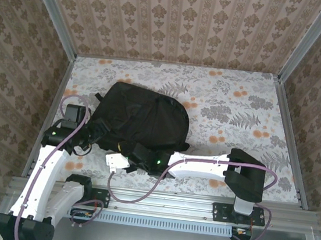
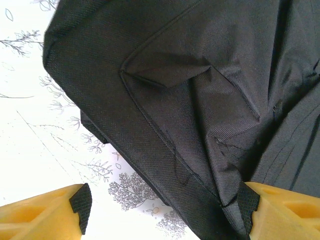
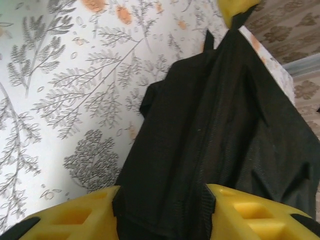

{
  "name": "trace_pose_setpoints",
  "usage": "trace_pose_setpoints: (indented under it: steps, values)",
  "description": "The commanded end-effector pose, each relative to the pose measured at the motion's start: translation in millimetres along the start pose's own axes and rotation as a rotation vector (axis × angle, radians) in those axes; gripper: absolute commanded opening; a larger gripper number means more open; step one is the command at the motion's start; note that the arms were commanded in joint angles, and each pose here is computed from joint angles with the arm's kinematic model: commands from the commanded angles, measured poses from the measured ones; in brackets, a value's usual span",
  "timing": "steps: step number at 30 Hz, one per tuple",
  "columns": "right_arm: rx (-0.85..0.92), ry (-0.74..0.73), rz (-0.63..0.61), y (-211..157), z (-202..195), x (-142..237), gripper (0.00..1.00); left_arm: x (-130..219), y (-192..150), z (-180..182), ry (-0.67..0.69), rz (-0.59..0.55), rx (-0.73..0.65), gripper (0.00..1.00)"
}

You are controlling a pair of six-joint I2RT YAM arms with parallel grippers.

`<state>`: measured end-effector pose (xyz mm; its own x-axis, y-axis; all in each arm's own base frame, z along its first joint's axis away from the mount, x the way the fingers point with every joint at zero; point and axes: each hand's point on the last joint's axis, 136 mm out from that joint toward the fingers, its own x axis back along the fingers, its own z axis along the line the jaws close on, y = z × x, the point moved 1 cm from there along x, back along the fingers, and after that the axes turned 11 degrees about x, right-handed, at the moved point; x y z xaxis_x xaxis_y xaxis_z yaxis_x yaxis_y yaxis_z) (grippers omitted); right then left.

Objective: Pack the student bag

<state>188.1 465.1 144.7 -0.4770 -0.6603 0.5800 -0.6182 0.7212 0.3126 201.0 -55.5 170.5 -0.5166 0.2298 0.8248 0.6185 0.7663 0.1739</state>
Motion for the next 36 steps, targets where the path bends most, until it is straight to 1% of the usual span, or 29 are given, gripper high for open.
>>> trace_pose_setpoints:
  steps: [1, 3, 6, 8, 10, 12, 13, 16, 19, 24, 26, 30, 33, 36]
  values:
    - [0.014, -0.098, 0.006, 6.0, -23.4, -0.8, 0.43, -3.6, -3.5, 0.8, -0.019, 0.023, 0.003, 0.8]
    - [0.017, -0.097, 0.025, 3.6, -22.6, -4.1, 0.36, -3.3, -2.7, 0.8, -0.019, 0.02, 0.003, 0.8]
    - [0.02, -0.097, 0.034, 1.4, -20.6, -6.2, 0.32, -2.5, -1.9, 0.7, -0.021, 0.016, 0.001, 0.81]
    - [0.019, -0.095, 0.032, 1.4, -19.5, -6.7, 0.27, -2.9, -1.5, 1.4, -0.019, 0.015, 0.004, 0.81]
    - [0.016, -0.094, 0.037, 0.6, -19.7, -5.9, 0.16, -3.3, -1.5, 1.8, -0.017, 0.015, 0.005, 0.81]
    - [0.002, -0.093, 0.038, 0.0, -20.6, -3.9, 0.01, -4.4, -2.4, 2.0, -0.017, 0.021, 0.008, 0.81]
    - [-0.005, -0.093, 0.037, -0.5, -20.8, -2.5, 0.0, -4.5, -2.4, 1.9, -0.018, 0.022, 0.01, 0.81]
    - [-0.047, -0.112, 0.023, -0.9, -25.0, 6.0, 0.0, -4.8, -2.6, 1.8, -0.019, 0.024, 0.016, 0.81]
    - [-0.141, -0.153, -0.002, -4.0, -34.8, 21.0, 0.0, -5.3, -2.7, 1.4, -0.023, 0.025, 0.016, 0.81]
    - [-0.437, -0.226, -0.055, -23.0, -53.4, 48.1, 0.0, -3.4, -2.2, -2.8, -0.044, 0.021, -0.001, 0.81]
    - [-0.537, -0.225, -0.084, -29.2, -53.4, 55.3, 0.0, -3.9, -4.0, -3.0, -0.047, 0.023, -0.008, 0.81]
    - [-0.709, -0.227, -0.097, -40.2, -50.8, 63.0, 0.0, -9.0, -11.9, -4.0, -0.057, 0.047, -0.011, 0.8]
    - [-0.799, -0.222, -0.105, -45.0, -47.4, 67.0, 0.0, -12.1, -17.3, -4.5, -0.055, 0.055, -0.023, 0.79]
    - [-0.814, -0.203, -0.104, -45.0, -44.9, 70.4, 0.0, -12.4, -20.5, -5.6, -0.056, 0.058, -0.034, 0.79]
